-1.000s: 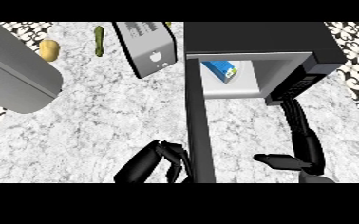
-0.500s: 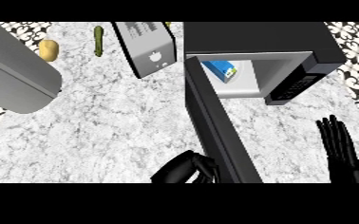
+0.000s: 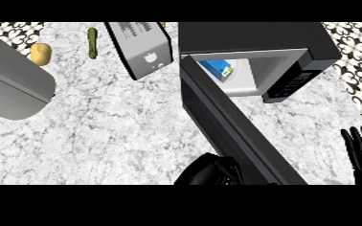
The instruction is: Pick up the milk, place it into the microwave and close the microwave
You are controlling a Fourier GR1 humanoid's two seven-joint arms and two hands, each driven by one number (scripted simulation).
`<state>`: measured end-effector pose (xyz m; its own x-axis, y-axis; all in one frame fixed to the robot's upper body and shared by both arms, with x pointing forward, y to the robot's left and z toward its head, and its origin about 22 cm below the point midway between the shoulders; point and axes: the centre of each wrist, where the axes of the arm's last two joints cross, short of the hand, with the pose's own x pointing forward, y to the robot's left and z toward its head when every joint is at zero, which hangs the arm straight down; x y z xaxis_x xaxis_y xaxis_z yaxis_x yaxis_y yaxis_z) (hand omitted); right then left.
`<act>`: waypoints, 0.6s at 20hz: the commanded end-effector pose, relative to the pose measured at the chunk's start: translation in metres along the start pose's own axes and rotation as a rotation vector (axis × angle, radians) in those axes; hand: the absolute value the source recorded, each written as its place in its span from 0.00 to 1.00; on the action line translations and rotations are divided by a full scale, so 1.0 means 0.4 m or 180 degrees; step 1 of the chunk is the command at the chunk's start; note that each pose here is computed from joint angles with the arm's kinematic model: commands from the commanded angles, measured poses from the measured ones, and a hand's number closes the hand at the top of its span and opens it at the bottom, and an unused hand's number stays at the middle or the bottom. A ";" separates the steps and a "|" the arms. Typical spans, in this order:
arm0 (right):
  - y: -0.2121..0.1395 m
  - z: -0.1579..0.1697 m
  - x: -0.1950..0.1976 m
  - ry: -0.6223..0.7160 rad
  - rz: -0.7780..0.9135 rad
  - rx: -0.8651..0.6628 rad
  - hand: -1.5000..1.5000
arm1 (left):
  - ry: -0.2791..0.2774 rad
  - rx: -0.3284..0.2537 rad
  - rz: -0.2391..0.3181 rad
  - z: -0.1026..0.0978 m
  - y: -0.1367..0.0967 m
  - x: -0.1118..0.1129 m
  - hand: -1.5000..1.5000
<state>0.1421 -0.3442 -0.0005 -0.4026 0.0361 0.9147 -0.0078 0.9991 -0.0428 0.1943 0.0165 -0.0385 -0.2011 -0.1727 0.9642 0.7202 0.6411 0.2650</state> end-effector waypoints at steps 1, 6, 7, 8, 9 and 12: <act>-0.010 -0.026 0.044 -0.0114 -0.0126 0.0133 0.00 | -0.0012 0.0130 0.0045 -0.016 -0.048 0.035 1.00; -0.044 -0.043 0.072 -0.0124 -0.0201 0.0316 0.00 | -0.0135 0.0514 0.0150 -0.053 -0.009 0.046 1.00; -0.043 -0.047 0.079 -0.0169 -0.0250 0.0411 0.00 | -0.0124 0.0562 0.0216 -0.062 -0.002 0.061 1.00; -0.039 -0.058 0.096 -0.0196 -0.0286 0.0461 0.00 | -0.0200 0.0670 0.0151 -0.064 -0.001 0.061 1.00; -0.033 -0.063 0.089 -0.0156 -0.0329 0.0558 0.00 | -0.0251 0.0671 0.0164 -0.071 0.008 0.056 1.00; -0.029 -0.091 0.104 -0.0258 -0.0374 0.0809 0.00 | -0.0343 0.0782 0.0144 -0.092 0.021 0.078 1.00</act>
<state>0.1534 -0.3556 0.0429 -0.4473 -0.0614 0.8923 -0.2043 0.9783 -0.0351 0.2116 -0.0037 -0.0170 -0.2197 -0.1028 0.9701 0.5827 0.7838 0.2150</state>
